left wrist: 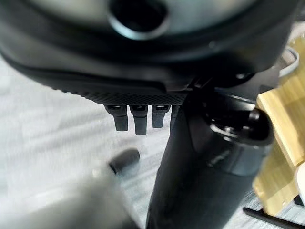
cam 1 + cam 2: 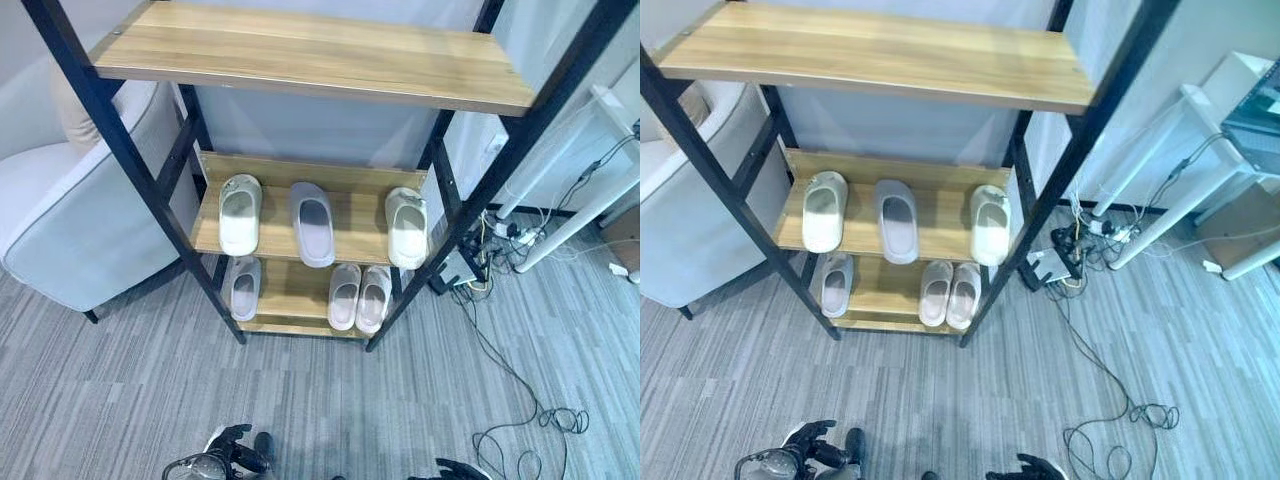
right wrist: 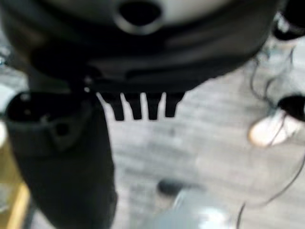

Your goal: Arrange the slippers neatly on the shoe rack.

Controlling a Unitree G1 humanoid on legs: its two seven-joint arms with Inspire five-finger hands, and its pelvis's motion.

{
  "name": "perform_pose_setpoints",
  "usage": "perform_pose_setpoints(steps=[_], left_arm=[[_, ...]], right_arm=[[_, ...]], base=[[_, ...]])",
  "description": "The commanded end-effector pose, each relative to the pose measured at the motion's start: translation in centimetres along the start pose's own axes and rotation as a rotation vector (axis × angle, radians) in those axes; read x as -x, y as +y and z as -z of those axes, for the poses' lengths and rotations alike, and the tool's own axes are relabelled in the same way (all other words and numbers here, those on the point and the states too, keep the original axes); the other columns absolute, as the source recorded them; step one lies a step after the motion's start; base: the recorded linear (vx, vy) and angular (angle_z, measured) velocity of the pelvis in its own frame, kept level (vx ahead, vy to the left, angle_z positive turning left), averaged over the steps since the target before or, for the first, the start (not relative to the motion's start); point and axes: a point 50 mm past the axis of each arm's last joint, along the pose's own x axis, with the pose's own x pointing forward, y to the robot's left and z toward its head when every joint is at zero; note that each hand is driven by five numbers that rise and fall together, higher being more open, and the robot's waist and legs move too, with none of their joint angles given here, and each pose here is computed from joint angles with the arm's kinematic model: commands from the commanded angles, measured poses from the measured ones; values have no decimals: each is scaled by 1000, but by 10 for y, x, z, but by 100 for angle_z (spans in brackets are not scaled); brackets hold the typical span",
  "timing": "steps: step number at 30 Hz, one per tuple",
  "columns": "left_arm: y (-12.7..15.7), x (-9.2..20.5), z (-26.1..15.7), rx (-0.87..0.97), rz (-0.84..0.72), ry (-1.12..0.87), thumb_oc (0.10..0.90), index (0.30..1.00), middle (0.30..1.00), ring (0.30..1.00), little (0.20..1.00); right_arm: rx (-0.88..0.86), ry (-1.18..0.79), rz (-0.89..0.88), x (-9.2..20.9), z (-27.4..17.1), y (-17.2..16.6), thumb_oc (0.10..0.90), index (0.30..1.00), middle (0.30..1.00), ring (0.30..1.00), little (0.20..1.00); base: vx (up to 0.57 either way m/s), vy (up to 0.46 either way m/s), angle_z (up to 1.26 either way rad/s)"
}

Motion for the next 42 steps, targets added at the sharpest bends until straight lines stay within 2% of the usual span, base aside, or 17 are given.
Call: perform_pose_setpoints(steps=[1,9,17,21,33,34,40,42], left_arm=[[15,6,26,-32,-51,56,800,900,900,900,900],[10,9,38,-19,-34,95,800,900,900,900,900],[-10,11,45,-39,6,111,800,900,900,900,900],[-17,11,41,-61,20,91,800,900,900,900,900],[-20,14,52,-73,39,136,800,900,900,900,900],[-26,9,30,150,68,68,800,900,900,900,900],[-21,10,39,177,53,98,800,900,900,900,900],[-16,9,36,304,19,81,800,900,900,900,900]], right_arm=[[6,-223,44,2,-45,-16,800,900,900,900,900],[27,-241,28,5,-43,-10,800,900,900,900,900],[124,-413,-61,14,-76,11,800,900,900,900,900],[139,-409,-105,15,-74,20,800,900,900,900,900],[44,-179,-91,8,-20,20,800,900,900,900,900],[-203,226,31,16,64,8,800,900,900,900,900],[-154,213,0,14,59,12,800,900,900,900,900],[-126,197,-12,13,56,16,800,900,900,900,900]], base=[[47,168,-38],[72,72,8],[59,-22,0],[9,-15,1],[1,-16,2],[0,0,0],[44,16,13],[33,12,6]])
